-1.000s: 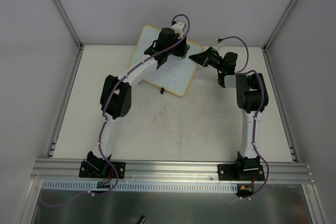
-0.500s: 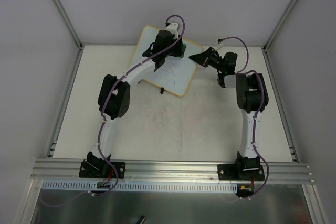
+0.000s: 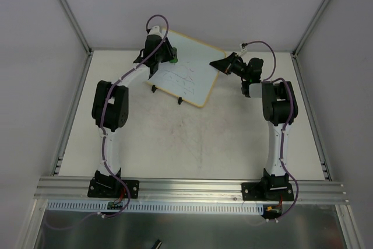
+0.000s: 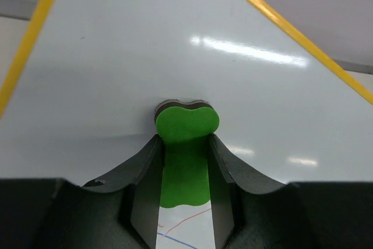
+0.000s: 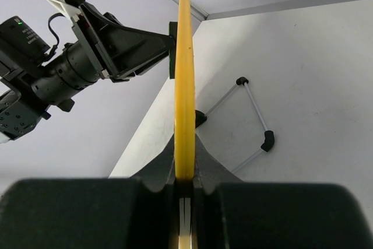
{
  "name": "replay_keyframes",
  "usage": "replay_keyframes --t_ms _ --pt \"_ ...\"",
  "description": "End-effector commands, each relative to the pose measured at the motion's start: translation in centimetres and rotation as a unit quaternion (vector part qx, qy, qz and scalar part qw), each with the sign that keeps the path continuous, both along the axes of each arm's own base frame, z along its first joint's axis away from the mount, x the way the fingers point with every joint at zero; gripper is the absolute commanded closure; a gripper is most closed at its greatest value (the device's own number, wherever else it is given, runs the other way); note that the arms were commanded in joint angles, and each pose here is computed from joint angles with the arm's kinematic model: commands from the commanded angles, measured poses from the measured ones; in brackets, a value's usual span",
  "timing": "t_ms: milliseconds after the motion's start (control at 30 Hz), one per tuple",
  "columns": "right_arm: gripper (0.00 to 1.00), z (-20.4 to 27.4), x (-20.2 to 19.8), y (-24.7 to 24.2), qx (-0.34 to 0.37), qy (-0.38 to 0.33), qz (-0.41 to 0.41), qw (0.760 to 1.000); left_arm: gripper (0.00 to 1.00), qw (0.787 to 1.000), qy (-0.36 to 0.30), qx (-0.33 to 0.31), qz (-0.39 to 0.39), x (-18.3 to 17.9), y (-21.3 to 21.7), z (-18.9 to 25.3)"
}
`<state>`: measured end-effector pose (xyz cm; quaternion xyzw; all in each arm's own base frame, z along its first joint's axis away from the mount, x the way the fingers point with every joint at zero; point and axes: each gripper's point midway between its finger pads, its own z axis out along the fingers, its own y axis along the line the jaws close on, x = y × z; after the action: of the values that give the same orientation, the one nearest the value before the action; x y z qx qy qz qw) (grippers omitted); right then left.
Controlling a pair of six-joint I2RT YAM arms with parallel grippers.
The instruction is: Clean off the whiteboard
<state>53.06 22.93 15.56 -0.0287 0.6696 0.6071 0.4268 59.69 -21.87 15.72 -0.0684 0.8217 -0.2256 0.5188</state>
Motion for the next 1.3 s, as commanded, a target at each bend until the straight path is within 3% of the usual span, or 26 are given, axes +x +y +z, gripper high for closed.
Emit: replay_keyframes --t_ms 0,200,467,700,967,1267 --pt "1.00 4.7 -2.1 0.9 -0.021 -0.119 0.039 0.992 1.00 0.992 0.090 0.042 0.077 -2.0 4.3 -6.1" --pt "1.00 4.8 -2.0 0.8 -0.020 -0.122 0.039 0.992 1.00 0.981 0.136 0.050 0.127 -3.8 6.5 -8.0" --pt "1.00 5.0 -2.2 0.9 -0.016 -0.120 0.042 0.992 1.00 0.964 0.202 -0.018 0.174 -5.8 9.0 -10.8" --pt "1.00 5.1 -2.1 0.9 -0.014 -0.121 0.041 0.992 1.00 0.959 0.215 -0.033 0.183 -6.2 9.8 -11.4" --pt "1.00 5.1 -2.1 0.9 -0.014 -0.121 0.041 0.992 1.00 0.968 0.206 -0.036 0.139 -5.3 7.6 -10.6" --pt "1.00 5.0 -2.1 0.9 -0.014 -0.120 0.042 0.992 1.00 0.991 0.124 0.026 0.046 -5.0 -0.5 -5.9"
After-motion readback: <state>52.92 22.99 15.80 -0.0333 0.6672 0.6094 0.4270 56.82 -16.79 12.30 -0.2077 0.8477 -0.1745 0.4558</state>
